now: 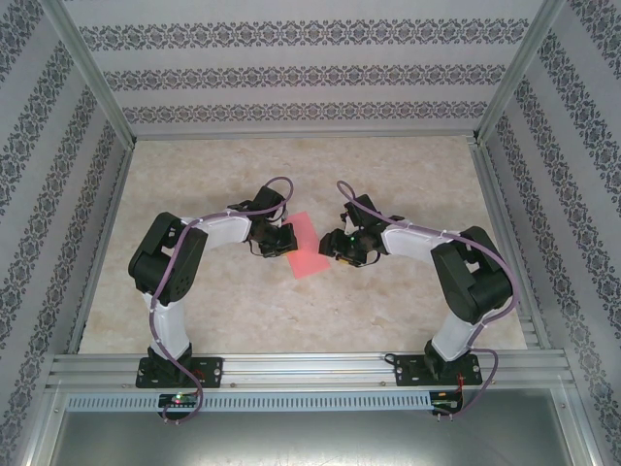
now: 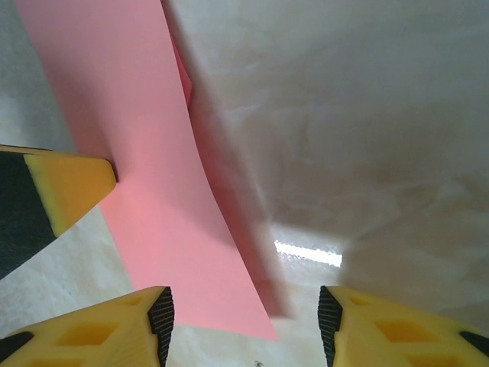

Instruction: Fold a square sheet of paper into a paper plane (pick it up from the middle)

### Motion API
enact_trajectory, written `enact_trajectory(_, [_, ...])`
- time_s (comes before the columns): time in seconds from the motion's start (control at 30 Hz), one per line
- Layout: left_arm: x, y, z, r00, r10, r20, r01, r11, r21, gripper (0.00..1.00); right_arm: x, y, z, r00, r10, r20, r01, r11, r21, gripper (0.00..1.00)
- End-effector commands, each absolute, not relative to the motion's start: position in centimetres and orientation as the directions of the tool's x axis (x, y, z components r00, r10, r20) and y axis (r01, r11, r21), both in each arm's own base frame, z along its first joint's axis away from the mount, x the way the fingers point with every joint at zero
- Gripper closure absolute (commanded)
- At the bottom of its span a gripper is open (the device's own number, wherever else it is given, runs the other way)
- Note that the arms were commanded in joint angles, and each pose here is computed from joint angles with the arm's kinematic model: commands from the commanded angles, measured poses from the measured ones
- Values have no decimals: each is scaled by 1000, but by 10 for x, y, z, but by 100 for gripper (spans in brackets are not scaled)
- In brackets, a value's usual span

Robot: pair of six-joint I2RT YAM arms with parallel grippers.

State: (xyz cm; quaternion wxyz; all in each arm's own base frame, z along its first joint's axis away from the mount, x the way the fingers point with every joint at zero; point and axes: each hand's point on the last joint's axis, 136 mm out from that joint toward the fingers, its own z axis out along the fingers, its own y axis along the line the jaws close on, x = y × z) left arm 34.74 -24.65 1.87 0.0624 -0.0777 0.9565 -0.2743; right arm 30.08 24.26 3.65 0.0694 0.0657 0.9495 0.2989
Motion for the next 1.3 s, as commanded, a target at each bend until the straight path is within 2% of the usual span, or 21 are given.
enact_trajectory(0.0, [321,-224,-19,-984,-175,7,-163,903,-398,91,296,251,39,-990,117,-75,52,812,581,46])
enact_trajectory(0.2, [321,-223,-19,-985,-172,3,-159,906,-392,92,295,257,40,-994,85,-74,25,806,591,50])
enact_trajectory(0.83, [319,-224,-19,-986,-168,8,-157,904,-397,92,285,270,31,-1000,20,-19,3,774,634,55])
enact_trajectory(1.1, [322,-226,-13,-988,-154,-10,-137,901,-411,93,285,271,43,-996,81,-42,31,729,683,62])
enact_trajectory(1.27, [325,-226,-11,-988,-152,-27,-128,903,-409,93,288,270,46,-989,136,-62,49,687,725,63])
